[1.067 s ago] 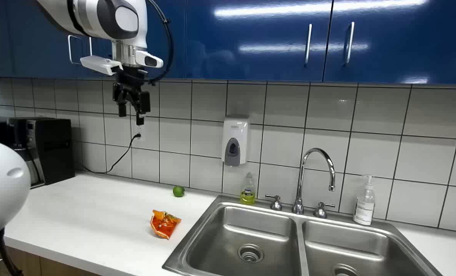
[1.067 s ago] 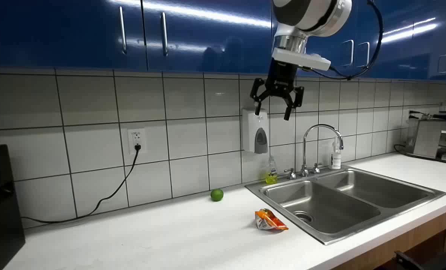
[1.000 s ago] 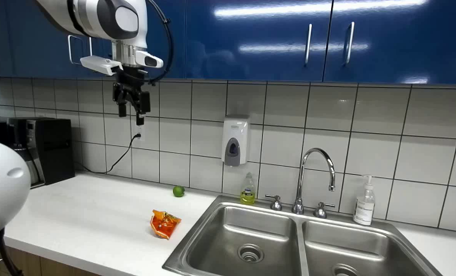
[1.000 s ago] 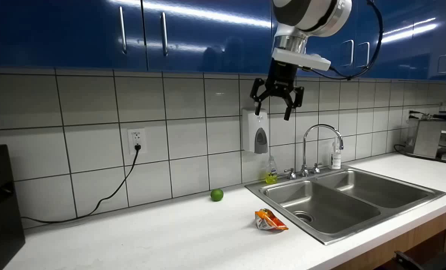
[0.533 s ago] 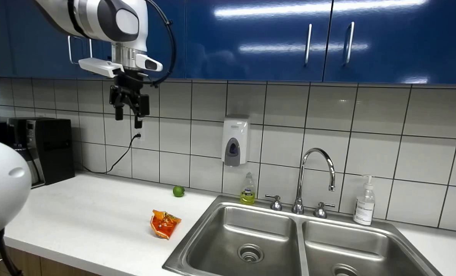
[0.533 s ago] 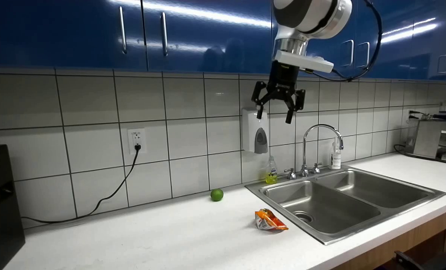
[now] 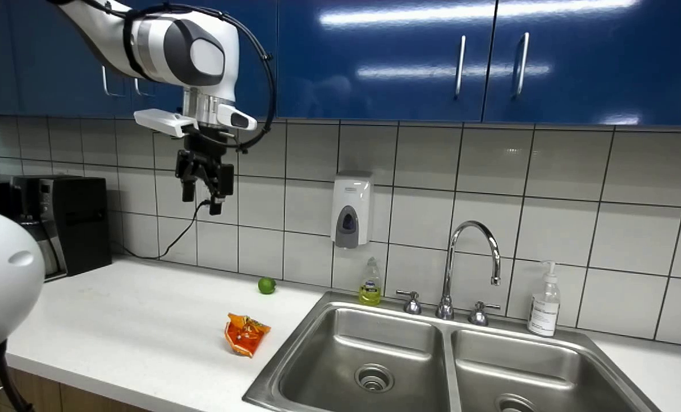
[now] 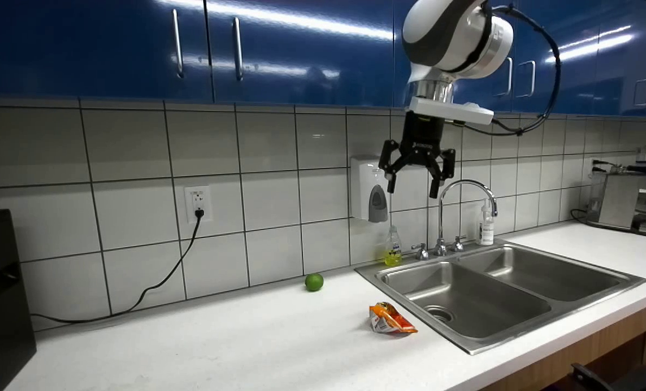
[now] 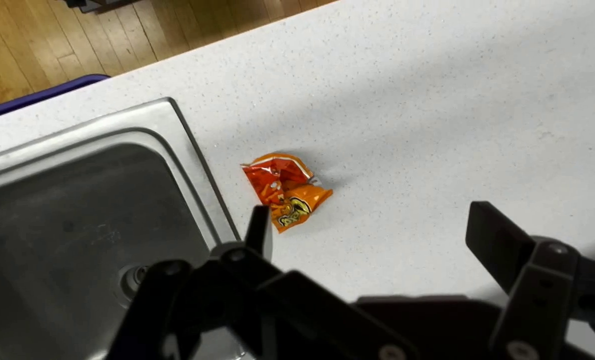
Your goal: Put the packet in the sink
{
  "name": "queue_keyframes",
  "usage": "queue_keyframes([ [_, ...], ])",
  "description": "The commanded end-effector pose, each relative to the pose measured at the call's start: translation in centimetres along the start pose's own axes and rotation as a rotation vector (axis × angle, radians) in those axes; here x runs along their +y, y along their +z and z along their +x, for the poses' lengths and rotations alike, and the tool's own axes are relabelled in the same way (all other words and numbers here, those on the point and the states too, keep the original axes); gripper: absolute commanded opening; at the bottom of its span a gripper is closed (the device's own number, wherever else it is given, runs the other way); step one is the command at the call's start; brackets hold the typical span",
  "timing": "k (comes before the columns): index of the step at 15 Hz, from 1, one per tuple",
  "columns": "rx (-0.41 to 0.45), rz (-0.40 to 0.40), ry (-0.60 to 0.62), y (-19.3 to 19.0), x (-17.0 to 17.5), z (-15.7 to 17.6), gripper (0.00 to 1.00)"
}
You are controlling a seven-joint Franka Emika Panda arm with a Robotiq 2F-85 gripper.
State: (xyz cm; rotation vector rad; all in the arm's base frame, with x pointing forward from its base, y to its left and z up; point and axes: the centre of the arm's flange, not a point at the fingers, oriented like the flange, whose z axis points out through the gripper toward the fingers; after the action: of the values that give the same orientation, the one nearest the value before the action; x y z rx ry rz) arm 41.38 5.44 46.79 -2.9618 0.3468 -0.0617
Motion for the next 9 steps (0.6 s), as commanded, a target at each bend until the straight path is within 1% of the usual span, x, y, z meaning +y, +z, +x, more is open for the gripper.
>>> queue_keyframes([
  [1,-0.033,-0.025,-0.002,2.2,2.2,0.6,1.0],
  [4,-0.047,-0.027,-0.007,4.3,3.7,1.0,1.0],
  [9,-0.041,-0.033,-0.01,9.1,6.3,3.5,1.0],
])
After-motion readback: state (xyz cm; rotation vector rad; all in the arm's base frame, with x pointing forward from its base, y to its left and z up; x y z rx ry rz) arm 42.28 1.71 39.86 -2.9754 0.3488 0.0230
